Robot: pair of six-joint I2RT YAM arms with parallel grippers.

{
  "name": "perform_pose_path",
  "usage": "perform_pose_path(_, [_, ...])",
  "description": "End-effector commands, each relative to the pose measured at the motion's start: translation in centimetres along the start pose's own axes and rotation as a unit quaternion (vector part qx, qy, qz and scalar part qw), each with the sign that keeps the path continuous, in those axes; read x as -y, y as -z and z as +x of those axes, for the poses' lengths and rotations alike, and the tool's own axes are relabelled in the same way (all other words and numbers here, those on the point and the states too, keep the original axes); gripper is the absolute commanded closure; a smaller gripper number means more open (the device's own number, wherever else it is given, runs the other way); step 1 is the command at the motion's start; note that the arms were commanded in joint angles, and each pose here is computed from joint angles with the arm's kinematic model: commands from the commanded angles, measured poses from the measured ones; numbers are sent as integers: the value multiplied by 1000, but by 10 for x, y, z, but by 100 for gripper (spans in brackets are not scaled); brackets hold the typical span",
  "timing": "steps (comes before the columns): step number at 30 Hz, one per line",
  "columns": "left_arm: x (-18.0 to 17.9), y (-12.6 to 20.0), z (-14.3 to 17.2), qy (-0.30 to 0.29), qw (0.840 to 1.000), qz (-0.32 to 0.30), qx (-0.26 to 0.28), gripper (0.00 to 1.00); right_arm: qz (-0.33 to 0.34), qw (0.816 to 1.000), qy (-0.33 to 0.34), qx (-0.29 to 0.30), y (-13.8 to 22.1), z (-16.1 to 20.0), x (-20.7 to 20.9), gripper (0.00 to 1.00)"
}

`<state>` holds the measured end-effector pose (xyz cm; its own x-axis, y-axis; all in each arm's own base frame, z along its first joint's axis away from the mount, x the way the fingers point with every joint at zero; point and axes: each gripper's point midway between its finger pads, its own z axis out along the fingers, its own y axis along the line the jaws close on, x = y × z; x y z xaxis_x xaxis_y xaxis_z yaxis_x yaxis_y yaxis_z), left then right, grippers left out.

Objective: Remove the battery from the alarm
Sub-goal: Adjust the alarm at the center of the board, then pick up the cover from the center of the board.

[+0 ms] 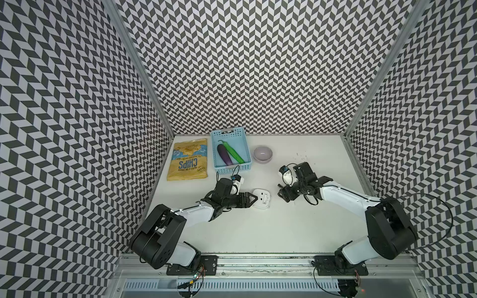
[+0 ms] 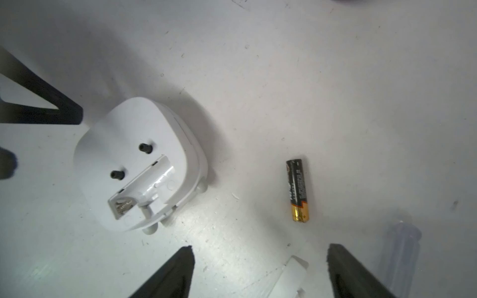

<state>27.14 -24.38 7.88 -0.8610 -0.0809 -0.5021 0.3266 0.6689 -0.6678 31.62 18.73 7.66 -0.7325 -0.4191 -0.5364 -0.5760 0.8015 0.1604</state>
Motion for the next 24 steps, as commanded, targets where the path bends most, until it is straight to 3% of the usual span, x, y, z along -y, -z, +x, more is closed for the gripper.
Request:
perform_pose_path(1, [0,11,-19,4,999,-13,43,33,-25,991,-123,-35,6,16,14,30])
perform_pose_path(4, [2,15,-27,4,998,-14,54,34,-31,983,-170,-59,1,30,22,49])
perform_pose_path(9, [2,14,-29,5,999,-15,52,35,-45,978,-185,-87,-10,41,19,70])
perform_pose_path(15, [-1,12,-26,4,999,-19,45,36,-40,972,-207,-104,-17,58,23,72])
perform_pose_path(24, [-2,12,-25,-1,999,-23,40,37,-35,968,-224,-107,-13,62,24,67])
